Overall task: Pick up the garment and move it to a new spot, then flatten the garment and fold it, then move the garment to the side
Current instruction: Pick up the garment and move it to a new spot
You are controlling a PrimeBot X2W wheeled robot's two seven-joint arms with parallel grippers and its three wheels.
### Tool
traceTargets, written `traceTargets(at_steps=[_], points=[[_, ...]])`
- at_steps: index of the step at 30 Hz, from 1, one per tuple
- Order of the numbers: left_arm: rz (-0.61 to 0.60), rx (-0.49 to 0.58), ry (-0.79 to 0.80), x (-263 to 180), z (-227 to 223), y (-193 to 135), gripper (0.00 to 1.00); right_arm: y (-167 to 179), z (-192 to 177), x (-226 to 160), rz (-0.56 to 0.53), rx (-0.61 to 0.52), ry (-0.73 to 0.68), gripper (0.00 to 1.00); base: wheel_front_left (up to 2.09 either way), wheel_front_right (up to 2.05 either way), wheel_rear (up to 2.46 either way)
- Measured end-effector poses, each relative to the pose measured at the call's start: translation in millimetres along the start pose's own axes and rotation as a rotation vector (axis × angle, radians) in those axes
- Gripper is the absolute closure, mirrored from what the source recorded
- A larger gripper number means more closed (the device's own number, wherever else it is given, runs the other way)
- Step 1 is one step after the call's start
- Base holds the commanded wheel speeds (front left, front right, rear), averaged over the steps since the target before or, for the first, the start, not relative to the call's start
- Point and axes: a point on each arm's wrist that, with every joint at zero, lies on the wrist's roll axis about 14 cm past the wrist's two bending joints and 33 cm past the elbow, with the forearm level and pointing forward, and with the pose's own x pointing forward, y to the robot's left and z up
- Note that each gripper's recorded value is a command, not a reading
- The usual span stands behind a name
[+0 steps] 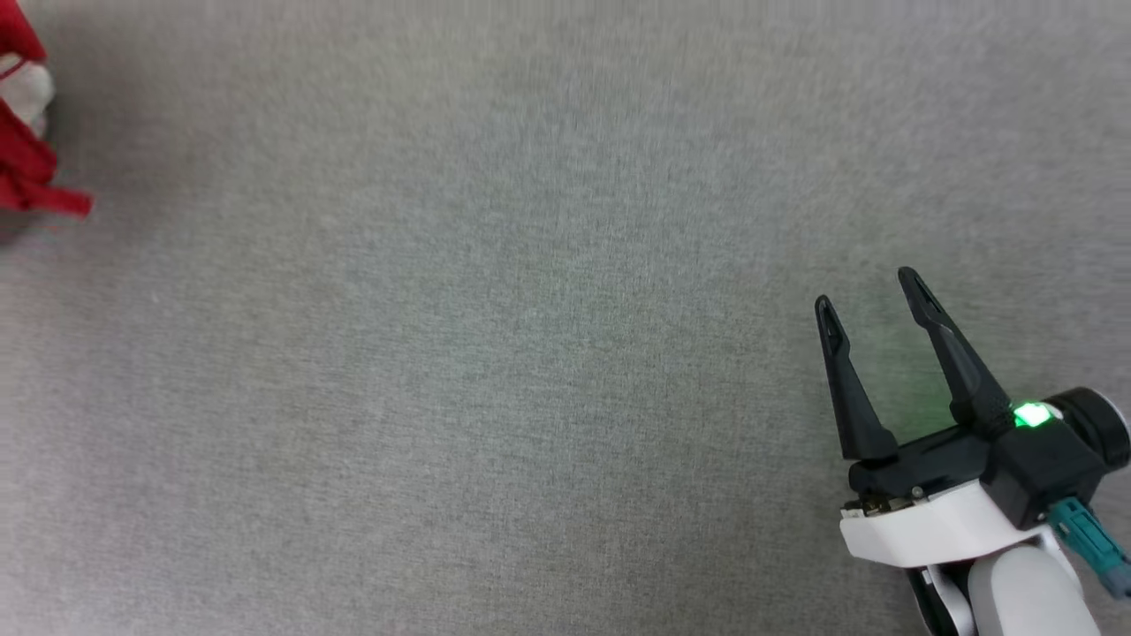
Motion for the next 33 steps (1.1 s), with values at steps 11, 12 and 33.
traceTargets(at_steps=[11, 12, 33], points=[[-0.213, 0.101, -0.486, -91.0, 131.7, -65.8, 1.00, 6.1, 70.3, -37.7, -0.065, 0.020, -0.134, 0.00, 0.00, 0.00, 0.00], [-0.237, 0.111, -0.513, -98.2, 140.0, -76.6, 1.00, 5.3, 75.8, -42.4, -0.073, 0.017, -0.146, 0.00, 0.00, 0.00, 0.00], [-0.886, 0.120, -0.798, -185.8, 173.9, -372.5, 1.00, -58.3, 116.8, -122.2, -0.344, 0.015, -0.250, 0.00, 0.00, 0.00, 0.00]])
